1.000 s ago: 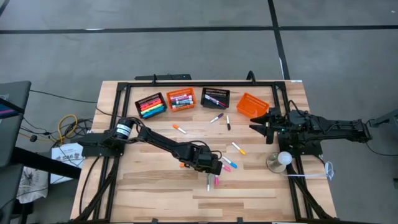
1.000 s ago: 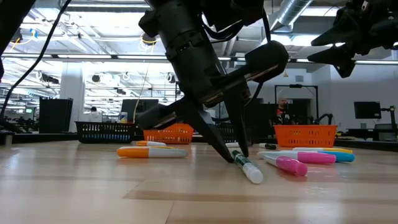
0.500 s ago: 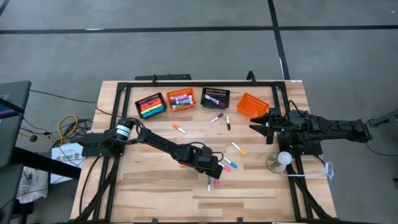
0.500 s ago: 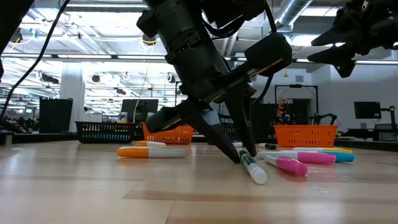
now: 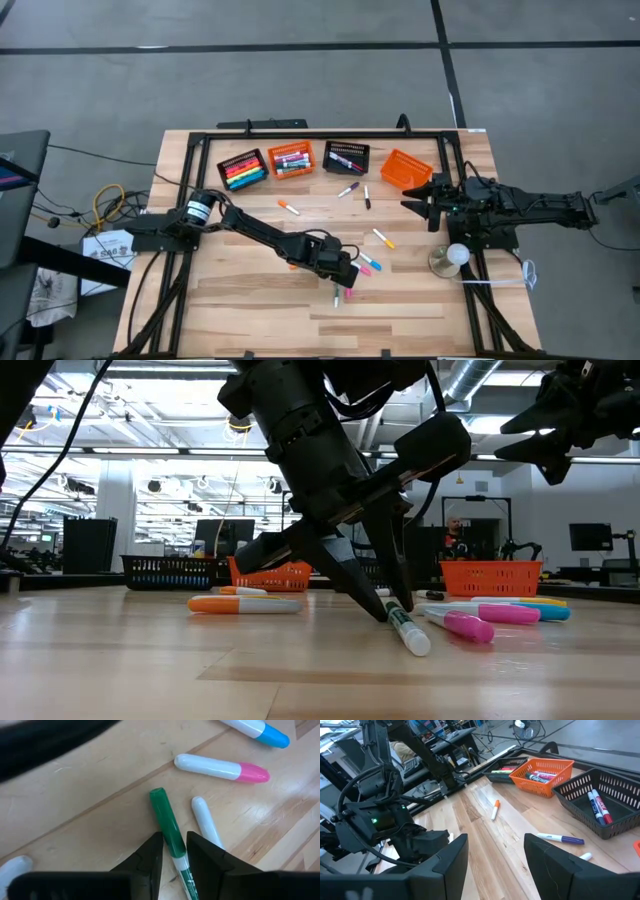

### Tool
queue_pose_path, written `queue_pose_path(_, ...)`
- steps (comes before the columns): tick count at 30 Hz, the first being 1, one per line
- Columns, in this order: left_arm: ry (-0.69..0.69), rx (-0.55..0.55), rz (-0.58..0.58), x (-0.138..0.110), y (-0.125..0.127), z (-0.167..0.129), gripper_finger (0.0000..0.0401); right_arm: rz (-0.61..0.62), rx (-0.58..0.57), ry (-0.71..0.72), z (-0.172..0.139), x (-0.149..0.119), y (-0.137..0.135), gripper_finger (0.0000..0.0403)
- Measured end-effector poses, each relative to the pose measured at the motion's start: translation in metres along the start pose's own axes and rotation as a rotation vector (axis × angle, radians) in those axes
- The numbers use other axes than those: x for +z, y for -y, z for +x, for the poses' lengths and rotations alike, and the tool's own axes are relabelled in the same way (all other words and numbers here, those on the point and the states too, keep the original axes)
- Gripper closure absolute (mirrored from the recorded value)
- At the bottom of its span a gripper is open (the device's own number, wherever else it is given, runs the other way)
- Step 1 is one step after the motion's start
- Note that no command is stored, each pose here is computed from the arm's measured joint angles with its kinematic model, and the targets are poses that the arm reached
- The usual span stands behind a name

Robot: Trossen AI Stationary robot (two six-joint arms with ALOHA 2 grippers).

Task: Pick & Place Markers
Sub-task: Put the green small marker pen into the right black bin

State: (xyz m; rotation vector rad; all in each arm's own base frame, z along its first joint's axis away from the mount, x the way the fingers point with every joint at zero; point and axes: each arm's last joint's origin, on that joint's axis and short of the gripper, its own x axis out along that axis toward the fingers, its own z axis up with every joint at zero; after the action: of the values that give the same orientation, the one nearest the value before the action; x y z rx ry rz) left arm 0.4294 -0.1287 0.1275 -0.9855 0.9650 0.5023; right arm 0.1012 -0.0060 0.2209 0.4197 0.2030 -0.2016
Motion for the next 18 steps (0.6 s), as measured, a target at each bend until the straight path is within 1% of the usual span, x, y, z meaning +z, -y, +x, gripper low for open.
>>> queue_pose_path(8, -0.001, -0.001, 0.001, -0.002, 0.001, 0.0, 0.0313, -0.002, 0.0, 0.0, 0.0, 0.0, 0.0, 0.0219)
queue_pose_path(13, -0.051, -0.005, -0.009, -0.002, -0.002, 0.001, 0.0313, -0.008, 0.0, 0.0, 0.0, 0.0, 0.0, 0.0219)
queue_pose_path(18, -0.107, 0.01, -0.052, -0.005, -0.01, 0.004, 0.0313, -0.019, -0.002, 0.0, 0.0, 0.0, 0.0, 0.0219)
